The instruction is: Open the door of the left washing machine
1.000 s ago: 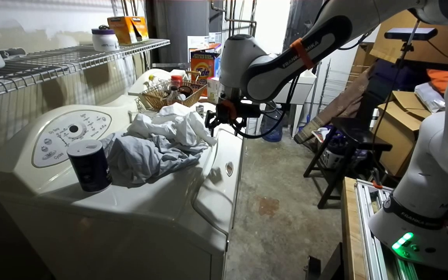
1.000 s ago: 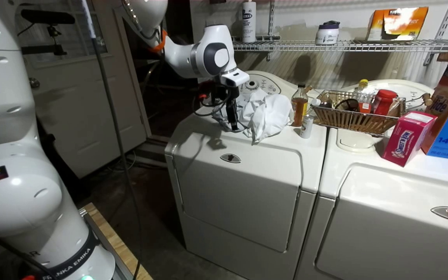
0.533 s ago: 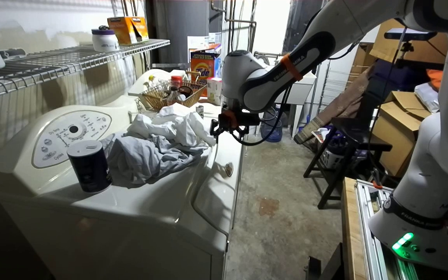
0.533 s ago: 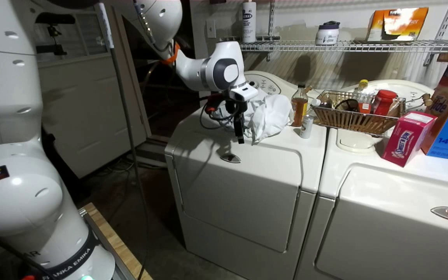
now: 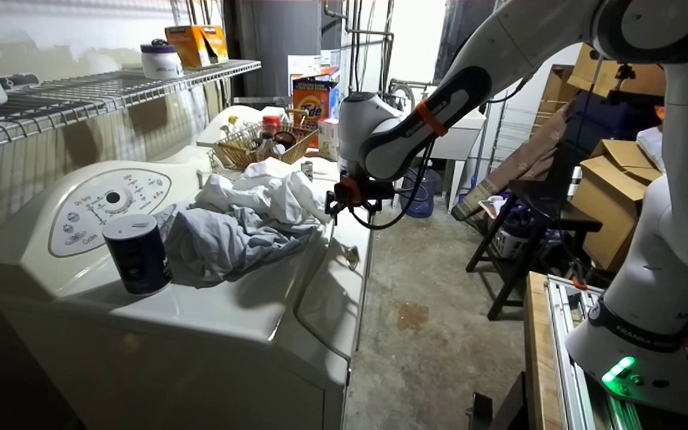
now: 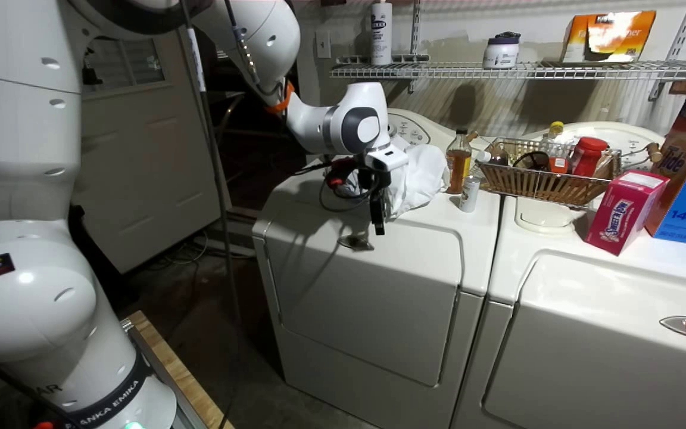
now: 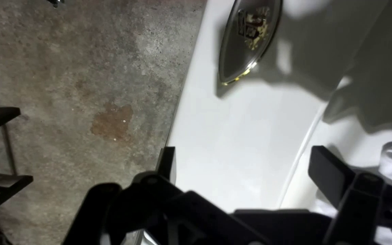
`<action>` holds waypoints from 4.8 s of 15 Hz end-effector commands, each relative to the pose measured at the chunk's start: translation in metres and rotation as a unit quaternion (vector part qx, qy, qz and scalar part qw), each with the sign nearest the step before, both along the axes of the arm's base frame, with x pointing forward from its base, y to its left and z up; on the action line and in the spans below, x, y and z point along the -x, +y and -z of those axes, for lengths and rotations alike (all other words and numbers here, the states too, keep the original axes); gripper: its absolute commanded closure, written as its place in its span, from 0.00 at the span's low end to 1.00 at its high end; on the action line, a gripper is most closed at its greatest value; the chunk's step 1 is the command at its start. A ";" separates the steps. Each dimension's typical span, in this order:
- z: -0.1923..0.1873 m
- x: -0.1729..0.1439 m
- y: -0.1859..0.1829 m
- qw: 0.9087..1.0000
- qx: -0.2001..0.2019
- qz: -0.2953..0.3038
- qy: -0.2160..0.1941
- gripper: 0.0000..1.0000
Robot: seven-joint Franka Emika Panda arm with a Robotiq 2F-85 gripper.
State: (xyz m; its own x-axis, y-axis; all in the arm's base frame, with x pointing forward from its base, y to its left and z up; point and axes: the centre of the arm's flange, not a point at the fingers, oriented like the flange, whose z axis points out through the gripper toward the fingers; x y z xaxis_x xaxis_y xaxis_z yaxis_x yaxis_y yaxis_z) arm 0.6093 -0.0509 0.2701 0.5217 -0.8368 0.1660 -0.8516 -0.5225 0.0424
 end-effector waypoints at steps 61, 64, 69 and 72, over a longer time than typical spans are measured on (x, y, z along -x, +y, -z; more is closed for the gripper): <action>0.025 0.050 -0.125 0.979 0.095 -0.027 0.181 0.00; 0.040 0.050 -0.133 0.975 0.064 -0.103 0.188 0.00; 0.063 0.069 -0.145 0.954 0.018 -0.189 0.230 0.00; 0.057 0.084 -0.146 0.937 -0.018 -0.220 0.272 0.00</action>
State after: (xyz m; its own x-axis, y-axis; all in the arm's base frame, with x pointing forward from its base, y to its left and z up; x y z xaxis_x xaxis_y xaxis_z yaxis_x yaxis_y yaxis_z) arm 0.5398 -0.1961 0.2075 0.8115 -0.5677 -0.1385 -0.4736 -0.7779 0.4130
